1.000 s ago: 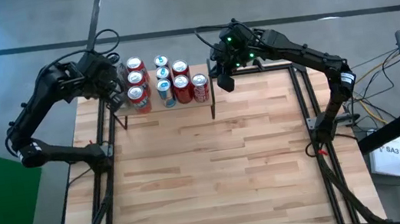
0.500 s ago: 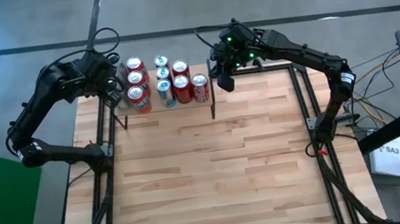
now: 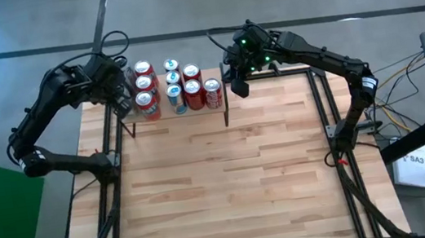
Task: Place canned beverage on shelf
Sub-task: Adjust the white pink soda can on the shelf
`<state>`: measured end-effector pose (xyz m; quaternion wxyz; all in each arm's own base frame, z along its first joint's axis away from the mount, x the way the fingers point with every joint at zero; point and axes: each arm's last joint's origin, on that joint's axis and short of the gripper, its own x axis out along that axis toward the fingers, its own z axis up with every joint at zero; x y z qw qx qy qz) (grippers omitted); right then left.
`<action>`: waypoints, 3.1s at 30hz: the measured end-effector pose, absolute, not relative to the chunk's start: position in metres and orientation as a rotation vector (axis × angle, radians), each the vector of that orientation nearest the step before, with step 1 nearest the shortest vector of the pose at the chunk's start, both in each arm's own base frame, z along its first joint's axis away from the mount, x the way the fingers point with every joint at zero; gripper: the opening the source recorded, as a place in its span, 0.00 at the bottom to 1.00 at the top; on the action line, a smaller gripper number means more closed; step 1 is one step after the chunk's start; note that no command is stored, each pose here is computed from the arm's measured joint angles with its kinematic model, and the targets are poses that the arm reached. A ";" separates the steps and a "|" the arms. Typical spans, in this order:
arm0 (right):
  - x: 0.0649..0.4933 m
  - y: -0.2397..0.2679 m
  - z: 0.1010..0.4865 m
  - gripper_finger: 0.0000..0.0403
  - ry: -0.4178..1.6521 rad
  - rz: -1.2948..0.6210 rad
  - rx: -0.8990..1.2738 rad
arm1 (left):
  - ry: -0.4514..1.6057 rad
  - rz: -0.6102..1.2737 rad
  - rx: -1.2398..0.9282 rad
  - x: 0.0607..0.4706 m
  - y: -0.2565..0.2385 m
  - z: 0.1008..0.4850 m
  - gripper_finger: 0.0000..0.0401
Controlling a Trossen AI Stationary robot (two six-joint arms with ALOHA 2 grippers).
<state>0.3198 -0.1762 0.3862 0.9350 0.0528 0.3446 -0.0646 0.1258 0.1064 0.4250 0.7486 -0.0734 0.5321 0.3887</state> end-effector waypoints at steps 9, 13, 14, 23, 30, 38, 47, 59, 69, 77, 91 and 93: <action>0.318 -0.173 0.398 0.02 0.632 -0.140 0.073 | 1.128 0.931 -0.120 0.119 0.104 0.435 0.00; 0.321 -0.170 0.411 0.02 0.525 -0.148 0.043 | 1.001 0.954 -0.103 0.108 0.095 0.449 0.00; 0.323 -0.169 0.414 0.02 0.500 -0.146 0.035 | 0.942 0.961 -0.095 0.104 0.092 0.454 0.00; 0.348 -0.160 0.431 0.02 0.253 -0.119 -0.067 | 0.698 0.998 -0.137 0.065 0.058 0.461 0.00; 0.349 -0.161 0.435 0.02 0.207 -0.125 -0.105 | 0.911 1.152 -0.189 0.069 0.065 0.433 0.00; 0.348 -0.160 0.432 0.02 0.245 -0.116 -0.101 | 1.042 1.161 -0.199 0.092 0.081 0.408 0.00; 0.349 -0.158 0.429 0.02 0.267 -0.110 -0.087 | 0.966 1.171 -0.198 0.088 0.079 0.412 0.00; 0.349 -0.158 0.429 0.02 0.268 -0.112 -0.075 | 0.952 1.166 -0.184 0.091 0.081 0.411 0.00; 0.348 -0.158 0.428 0.02 0.279 -0.111 -0.070 | 0.991 1.157 -0.173 0.102 0.088 0.402 0.00; 0.348 -0.158 0.428 0.02 0.278 -0.111 -0.070 | 0.982 1.140 -0.185 0.100 0.086 0.403 0.00; 0.348 -0.158 0.427 0.02 0.280 -0.114 -0.045 | 0.912 1.085 -0.128 0.091 0.079 0.421 0.00; 0.348 -0.158 0.427 0.02 0.280 -0.114 -0.045 | 0.915 1.022 -0.138 0.093 0.079 0.421 0.00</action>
